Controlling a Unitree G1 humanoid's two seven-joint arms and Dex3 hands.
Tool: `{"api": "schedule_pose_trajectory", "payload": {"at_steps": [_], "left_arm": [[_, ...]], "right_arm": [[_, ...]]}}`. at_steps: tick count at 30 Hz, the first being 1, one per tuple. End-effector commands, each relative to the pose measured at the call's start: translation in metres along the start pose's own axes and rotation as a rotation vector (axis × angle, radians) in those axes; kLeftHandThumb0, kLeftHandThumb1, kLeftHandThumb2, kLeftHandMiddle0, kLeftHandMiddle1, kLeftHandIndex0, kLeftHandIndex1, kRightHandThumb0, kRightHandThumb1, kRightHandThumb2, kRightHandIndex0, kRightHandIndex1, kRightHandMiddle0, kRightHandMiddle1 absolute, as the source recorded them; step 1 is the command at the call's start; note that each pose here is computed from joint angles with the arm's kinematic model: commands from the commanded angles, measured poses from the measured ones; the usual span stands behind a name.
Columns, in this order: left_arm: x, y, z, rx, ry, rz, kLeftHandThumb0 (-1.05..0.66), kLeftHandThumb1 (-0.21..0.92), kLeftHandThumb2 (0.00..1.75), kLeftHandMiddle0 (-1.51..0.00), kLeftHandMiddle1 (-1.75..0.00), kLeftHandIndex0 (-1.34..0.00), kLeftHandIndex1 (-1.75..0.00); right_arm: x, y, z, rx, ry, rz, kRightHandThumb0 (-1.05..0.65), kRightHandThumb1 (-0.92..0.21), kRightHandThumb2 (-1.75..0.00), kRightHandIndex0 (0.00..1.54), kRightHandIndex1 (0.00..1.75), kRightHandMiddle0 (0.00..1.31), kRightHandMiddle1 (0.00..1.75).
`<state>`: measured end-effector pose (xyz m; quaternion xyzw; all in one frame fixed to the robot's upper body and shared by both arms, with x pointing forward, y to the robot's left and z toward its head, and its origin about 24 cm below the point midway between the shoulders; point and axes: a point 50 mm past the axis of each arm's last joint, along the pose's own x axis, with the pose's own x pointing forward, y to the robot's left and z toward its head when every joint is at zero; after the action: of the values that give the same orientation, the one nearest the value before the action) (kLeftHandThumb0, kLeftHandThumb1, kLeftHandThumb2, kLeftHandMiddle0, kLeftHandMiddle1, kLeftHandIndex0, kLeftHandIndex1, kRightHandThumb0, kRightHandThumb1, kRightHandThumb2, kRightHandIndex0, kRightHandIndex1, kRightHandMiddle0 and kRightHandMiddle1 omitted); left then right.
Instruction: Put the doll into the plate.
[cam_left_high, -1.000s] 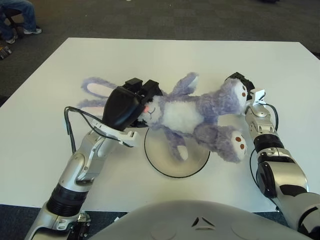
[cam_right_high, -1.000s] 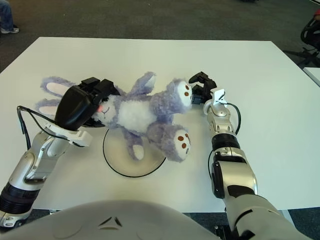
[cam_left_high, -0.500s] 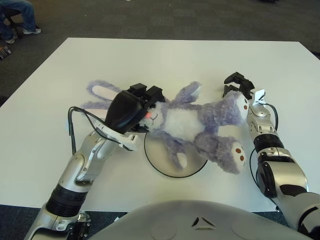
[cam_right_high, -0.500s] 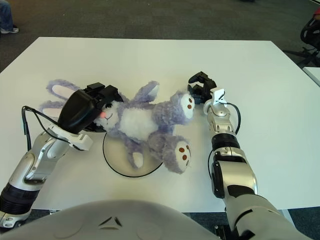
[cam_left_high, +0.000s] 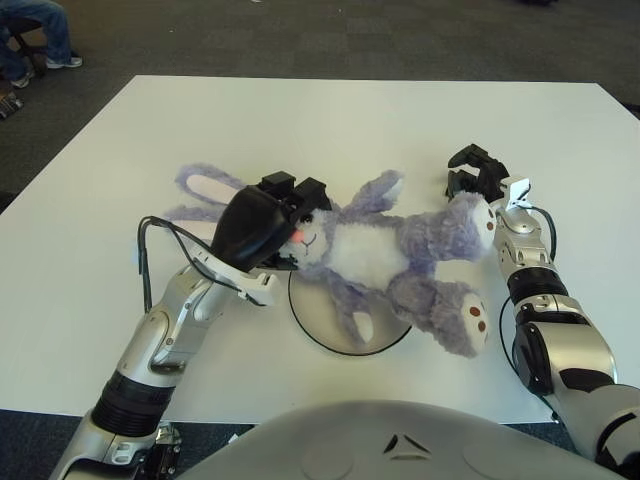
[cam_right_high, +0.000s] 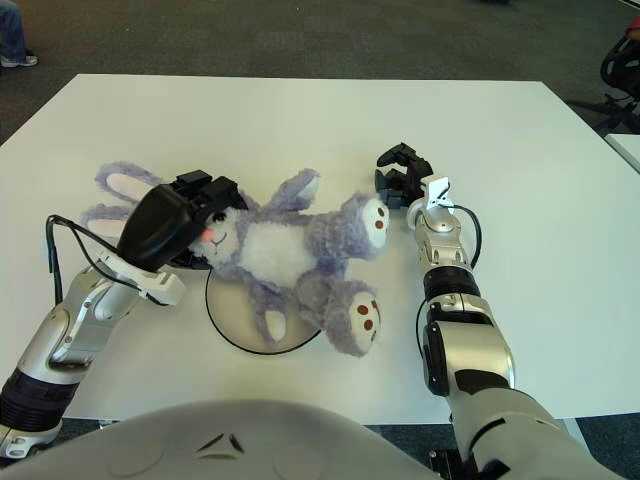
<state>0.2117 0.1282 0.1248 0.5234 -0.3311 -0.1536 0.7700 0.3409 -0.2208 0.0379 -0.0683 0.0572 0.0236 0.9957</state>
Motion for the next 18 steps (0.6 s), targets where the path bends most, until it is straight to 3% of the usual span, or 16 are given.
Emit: {"api": "schedule_pose_trajectory", "payload": {"at_steps": [1, 5, 9, 12, 16, 18], "left_arm": [[0.0001, 0.0014, -0.0011, -0.010, 0.004, -0.007, -0.01, 0.10, 1.51, -0.74, -1.59, -0.67, -1.72], [-0.0015, 0.0013, -0.0018, 0.005, 0.013, -0.015, -0.01, 0.20, 1.39, -0.66, -1.71, -0.60, -1.59], [-0.0028, 0.0007, -0.0032, 0.025, 0.031, -0.005, -0.34, 0.47, 1.09, -0.54, -1.74, -0.49, -1.69], [-0.0031, 0.0004, -0.0039, 0.029, 0.041, 0.007, -0.78, 0.77, 0.68, -0.49, -1.74, -0.34, -1.71], [-0.0035, -0.0002, -0.0047, 0.033, 0.049, 0.030, -0.98, 0.88, 0.54, -0.44, -1.75, -0.26, -1.62], [-0.0041, -0.0007, -0.0047, 0.035, 0.050, 0.039, -1.02, 0.90, 0.56, -0.29, -1.74, -0.12, -1.42]], "right_arm": [[-0.0129, 0.0051, -0.0354, -0.007, 0.158, 0.027, -0.01, -0.21, -1.45, 0.69, 1.74, 0.45, 1.75], [-0.0128, 0.0050, -0.0354, -0.007, 0.157, 0.028, -0.01, -0.21, -1.44, 0.69, 1.74, 0.45, 1.75], [-0.0128, 0.0049, -0.0355, -0.007, 0.155, 0.030, -0.01, -0.21, -1.44, 0.69, 1.74, 0.45, 1.75], [-0.0129, 0.0047, -0.0356, -0.009, 0.154, 0.030, -0.01, -0.21, -1.44, 0.68, 1.74, 0.45, 1.75], [-0.0128, 0.0045, -0.0359, -0.011, 0.156, 0.029, -0.01, -0.21, -1.44, 0.68, 1.74, 0.46, 1.74], [-0.0128, 0.0045, -0.0361, -0.011, 0.157, 0.028, -0.01, -0.21, -1.43, 0.68, 1.75, 0.47, 1.72]]}}
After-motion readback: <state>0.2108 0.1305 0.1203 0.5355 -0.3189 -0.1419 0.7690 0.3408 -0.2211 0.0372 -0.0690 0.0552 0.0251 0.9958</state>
